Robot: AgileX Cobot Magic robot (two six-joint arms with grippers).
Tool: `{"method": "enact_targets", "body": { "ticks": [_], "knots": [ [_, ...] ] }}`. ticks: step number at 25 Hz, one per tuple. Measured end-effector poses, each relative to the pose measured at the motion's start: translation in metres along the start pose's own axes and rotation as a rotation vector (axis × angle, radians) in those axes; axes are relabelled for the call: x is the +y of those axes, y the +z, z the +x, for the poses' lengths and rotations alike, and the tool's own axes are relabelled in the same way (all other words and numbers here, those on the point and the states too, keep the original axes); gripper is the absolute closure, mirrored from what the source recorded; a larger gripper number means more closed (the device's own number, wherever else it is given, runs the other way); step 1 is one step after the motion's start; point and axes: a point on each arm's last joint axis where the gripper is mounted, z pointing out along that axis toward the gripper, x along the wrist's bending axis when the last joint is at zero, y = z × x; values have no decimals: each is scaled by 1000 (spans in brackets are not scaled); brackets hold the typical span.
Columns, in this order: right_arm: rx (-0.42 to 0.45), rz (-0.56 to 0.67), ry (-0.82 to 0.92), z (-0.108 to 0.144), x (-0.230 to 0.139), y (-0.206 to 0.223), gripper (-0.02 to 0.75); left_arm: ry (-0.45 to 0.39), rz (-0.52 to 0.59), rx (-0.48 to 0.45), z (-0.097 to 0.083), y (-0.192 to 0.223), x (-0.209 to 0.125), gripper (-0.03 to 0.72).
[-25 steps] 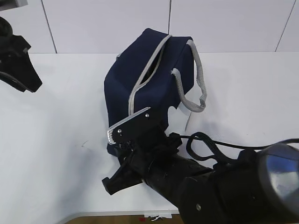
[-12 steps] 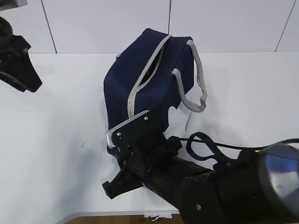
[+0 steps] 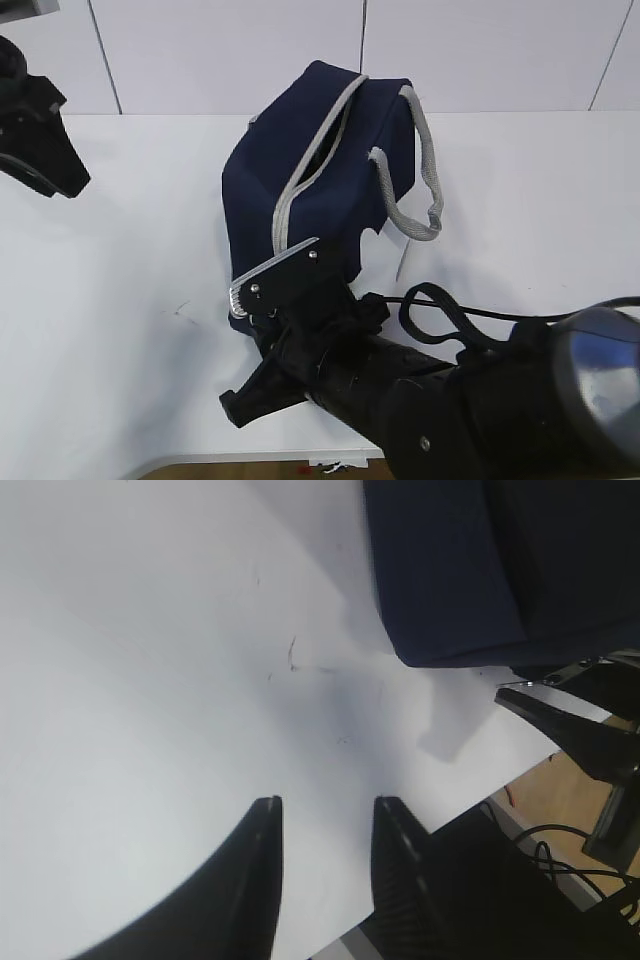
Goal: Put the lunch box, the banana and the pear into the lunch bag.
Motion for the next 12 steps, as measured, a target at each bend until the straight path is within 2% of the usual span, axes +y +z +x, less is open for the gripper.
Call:
{"method": "enact_targets", "body": {
  "ticks": [6,12],
  "knots": [
    [0,0,0,0,0,0,632,0,0,0,0,0,0,454],
    [4,6,1,0,0,0,733,-2,0,0,0,0,0,454]
  ]
}}
